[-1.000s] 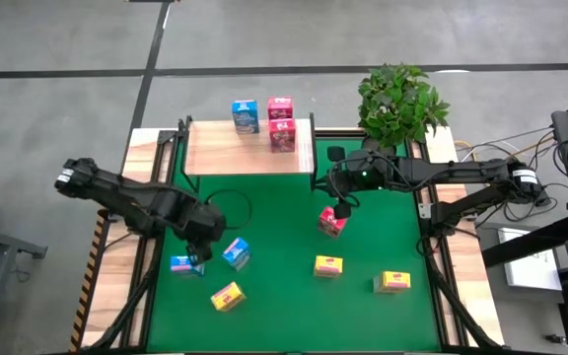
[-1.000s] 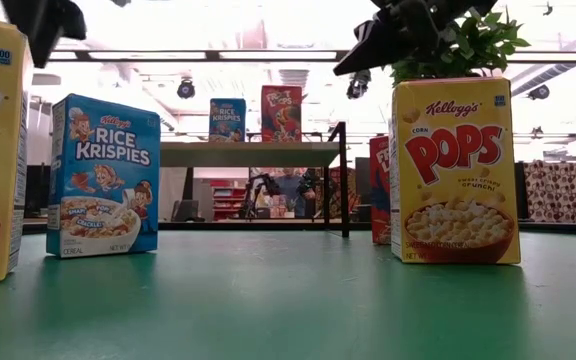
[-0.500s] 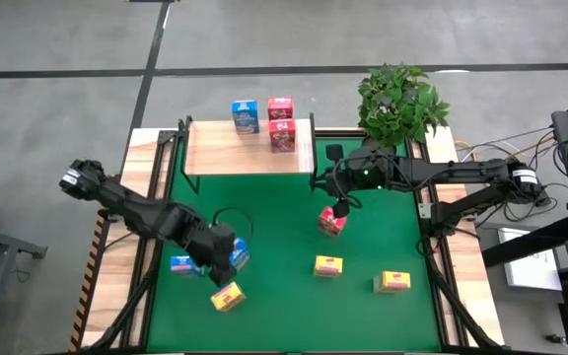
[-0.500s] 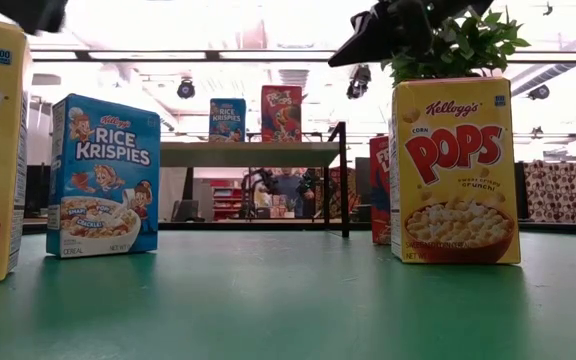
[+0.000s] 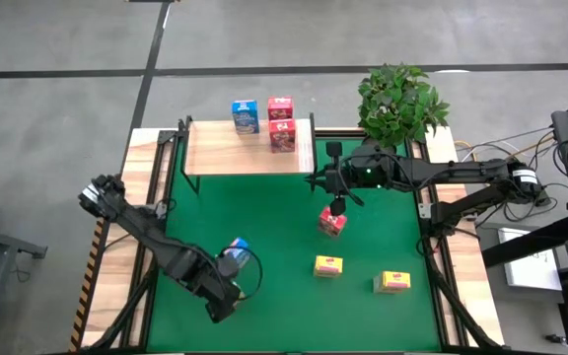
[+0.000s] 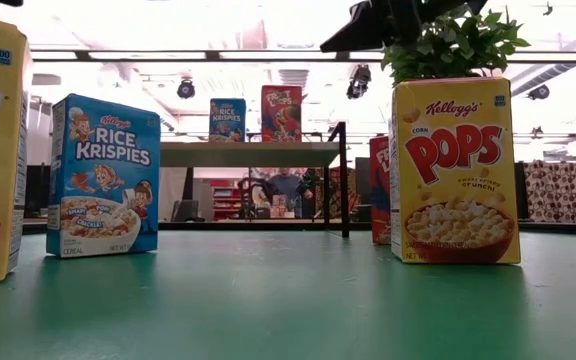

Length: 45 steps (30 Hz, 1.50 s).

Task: Stack cereal on shelf
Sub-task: Put the left yellow cereal on the shelf

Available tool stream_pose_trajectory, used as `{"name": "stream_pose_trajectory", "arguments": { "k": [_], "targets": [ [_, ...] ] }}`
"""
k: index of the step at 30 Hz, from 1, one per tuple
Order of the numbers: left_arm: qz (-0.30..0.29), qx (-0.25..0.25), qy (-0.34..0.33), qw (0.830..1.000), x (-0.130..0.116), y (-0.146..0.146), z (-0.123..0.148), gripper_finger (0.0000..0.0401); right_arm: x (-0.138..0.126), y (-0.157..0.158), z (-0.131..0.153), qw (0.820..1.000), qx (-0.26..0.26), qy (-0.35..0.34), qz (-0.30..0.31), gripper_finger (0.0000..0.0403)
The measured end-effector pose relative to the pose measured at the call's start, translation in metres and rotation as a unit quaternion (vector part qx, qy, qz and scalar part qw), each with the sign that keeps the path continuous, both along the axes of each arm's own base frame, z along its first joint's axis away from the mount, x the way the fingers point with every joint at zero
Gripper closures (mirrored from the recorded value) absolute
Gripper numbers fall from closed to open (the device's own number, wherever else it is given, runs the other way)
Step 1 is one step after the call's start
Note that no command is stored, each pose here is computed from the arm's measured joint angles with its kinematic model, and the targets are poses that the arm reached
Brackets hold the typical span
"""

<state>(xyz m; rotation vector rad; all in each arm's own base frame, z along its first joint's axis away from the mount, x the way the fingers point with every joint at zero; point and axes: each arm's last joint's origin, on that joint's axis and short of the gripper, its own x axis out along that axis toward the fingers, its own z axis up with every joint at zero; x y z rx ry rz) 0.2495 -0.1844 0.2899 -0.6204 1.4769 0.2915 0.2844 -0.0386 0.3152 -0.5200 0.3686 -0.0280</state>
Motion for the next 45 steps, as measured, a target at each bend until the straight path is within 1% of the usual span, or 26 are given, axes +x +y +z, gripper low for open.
{"name": "stream_pose_trajectory", "arguments": {
  "k": [3, 6, 13, 20, 23, 26, 31, 38, 45],
  "targets": [
    [-0.007, 0.025, -0.015, 1.000, 0.006, -0.007, 0.003, 0.0149, 0.000, 0.000, 0.000, 1.000, 0.007, -0.001, -0.003, 0.0390],
    [0.001, 0.047, -0.014, 0.999, 0.011, -0.010, 0.001, 0.0149, 0.000, 0.000, 0.000, 1.000, 0.010, 0.000, -0.003, 0.0390],
    [0.031, 0.052, -0.001, 0.998, 0.014, -0.018, -0.010, 0.0149, -0.001, 0.000, -0.002, 1.000, 0.022, 0.007, -0.008, 0.0390],
    [0.032, 0.052, -0.010, 0.998, 0.015, -0.028, -0.017, 0.0149, -0.001, 0.000, -0.002, 1.000, 0.028, 0.008, -0.010, 0.0390],
    [0.029, 0.067, -0.012, 0.997, 0.016, -0.030, -0.021, 0.0149, -0.001, 0.000, -0.002, 0.999, 0.030, 0.007, -0.011, 0.0390],
    [0.027, 0.081, -0.014, 0.996, 0.017, -0.031, -0.025, 0.0149, -0.001, 0.000, -0.002, 0.999, 0.030, 0.008, -0.011, 0.0390],
    [0.026, 0.087, -0.020, 0.996, 0.017, -0.031, -0.026, 0.0149, -0.001, 0.000, -0.002, 0.999, 0.030, 0.009, -0.011, 0.0390],
    [0.022, 0.097, -0.013, 0.995, 0.015, -0.029, -0.034, 0.0149, -0.001, 0.000, -0.002, 0.999, 0.030, 0.009, -0.011, 0.0390],
    [0.020, 0.097, -0.013, 0.995, 0.015, -0.030, -0.034, 0.0171, -0.001, 0.000, -0.002, 0.999, 0.030, 0.009, -0.011, 0.0390]
  ]
}}
